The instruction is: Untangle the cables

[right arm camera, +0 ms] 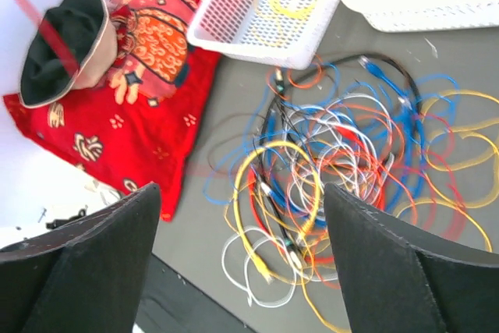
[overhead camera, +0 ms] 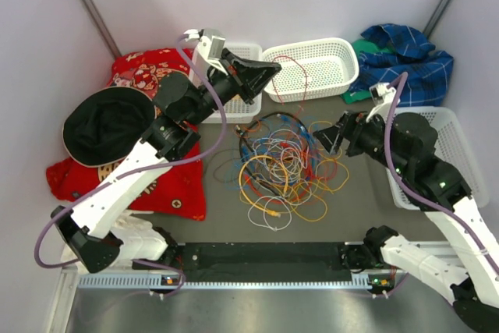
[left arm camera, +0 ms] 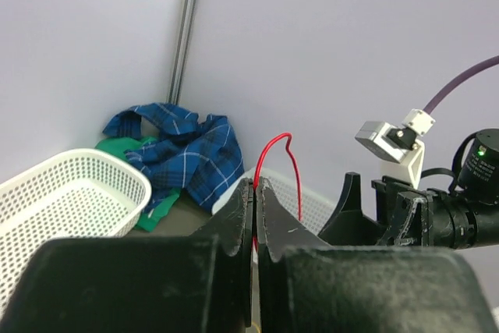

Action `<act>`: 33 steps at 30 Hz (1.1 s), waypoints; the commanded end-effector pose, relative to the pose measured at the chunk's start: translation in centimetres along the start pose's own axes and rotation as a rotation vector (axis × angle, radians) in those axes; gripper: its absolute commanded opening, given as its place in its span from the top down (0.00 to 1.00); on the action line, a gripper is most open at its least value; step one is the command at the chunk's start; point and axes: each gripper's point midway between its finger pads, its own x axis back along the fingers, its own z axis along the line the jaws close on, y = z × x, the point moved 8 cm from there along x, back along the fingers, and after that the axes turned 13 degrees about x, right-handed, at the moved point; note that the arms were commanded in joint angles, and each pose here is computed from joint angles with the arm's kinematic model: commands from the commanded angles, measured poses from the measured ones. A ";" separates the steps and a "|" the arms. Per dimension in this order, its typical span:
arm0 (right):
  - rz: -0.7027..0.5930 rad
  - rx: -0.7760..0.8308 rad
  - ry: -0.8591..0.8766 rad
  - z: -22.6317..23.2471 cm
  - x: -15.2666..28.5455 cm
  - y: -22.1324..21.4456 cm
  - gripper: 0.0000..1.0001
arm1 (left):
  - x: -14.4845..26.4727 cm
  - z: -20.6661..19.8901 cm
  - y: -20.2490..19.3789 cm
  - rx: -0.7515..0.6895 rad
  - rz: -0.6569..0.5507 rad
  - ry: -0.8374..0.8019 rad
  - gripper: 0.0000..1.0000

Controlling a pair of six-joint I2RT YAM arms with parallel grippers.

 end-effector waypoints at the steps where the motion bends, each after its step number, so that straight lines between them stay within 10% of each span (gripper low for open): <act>1: -0.128 -0.023 0.113 1.2 -1.5 1.0 0.18 | -0.2 0.3 0.2 -0.008 0.026 0.044 1.00; 26: -0.068 -0.054 0.347 3.4 -6.6 -2.1 0.30 | -0.8 -0.7 1.6 -0.004 0.018 0.029 1.00; 33: -0.035 -0.058 0.256 2.6 -9.2 -2.3 1.00 | -0.1 -1.1 1.9 -0.009 0.014 0.038 1.00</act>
